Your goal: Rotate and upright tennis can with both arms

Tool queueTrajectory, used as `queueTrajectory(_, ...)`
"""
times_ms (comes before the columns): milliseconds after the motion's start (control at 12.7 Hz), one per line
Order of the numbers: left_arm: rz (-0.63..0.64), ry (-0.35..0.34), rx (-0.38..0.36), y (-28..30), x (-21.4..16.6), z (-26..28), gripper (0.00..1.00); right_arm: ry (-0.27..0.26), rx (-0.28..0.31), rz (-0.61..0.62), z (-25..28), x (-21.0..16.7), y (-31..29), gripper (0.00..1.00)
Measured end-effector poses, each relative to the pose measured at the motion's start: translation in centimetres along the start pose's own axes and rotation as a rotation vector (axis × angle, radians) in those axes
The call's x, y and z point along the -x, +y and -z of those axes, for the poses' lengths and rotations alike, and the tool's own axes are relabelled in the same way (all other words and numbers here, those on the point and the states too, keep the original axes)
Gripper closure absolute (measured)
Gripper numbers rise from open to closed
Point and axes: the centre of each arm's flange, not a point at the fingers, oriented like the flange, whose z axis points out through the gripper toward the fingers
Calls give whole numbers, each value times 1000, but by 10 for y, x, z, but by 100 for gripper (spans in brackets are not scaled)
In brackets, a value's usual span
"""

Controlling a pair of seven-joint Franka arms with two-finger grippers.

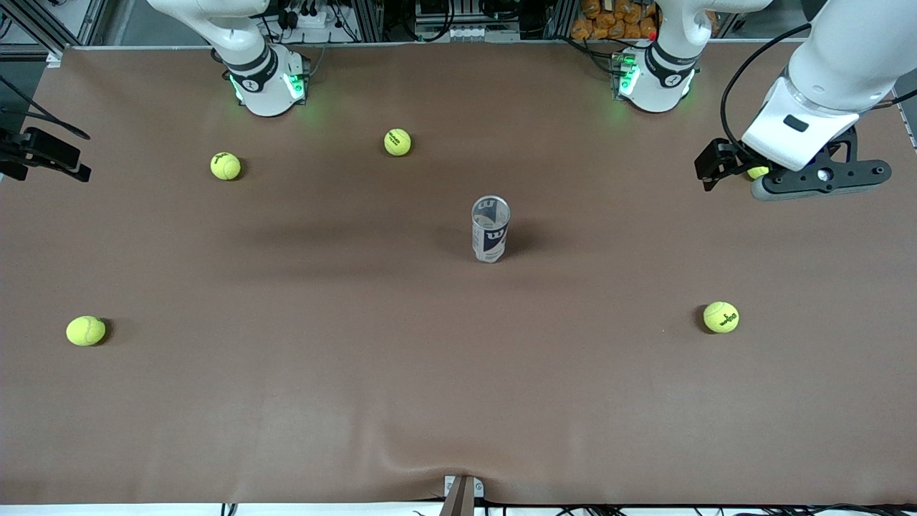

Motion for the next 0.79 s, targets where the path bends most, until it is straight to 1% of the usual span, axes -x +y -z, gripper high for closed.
queueTrajectory(393, 9, 13, 4, -7, -2, 3, 0, 0, 0, 0, 0, 0, 0, 0)
queueTrajectory(550, 19, 29, 9, -15, -3, 11, 0, 0, 0, 0, 0, 0, 0, 0)
queueTrajectory(786, 35, 46, 12, -45, -9, 19, 0, 0, 0, 0, 0, 0, 0, 0)
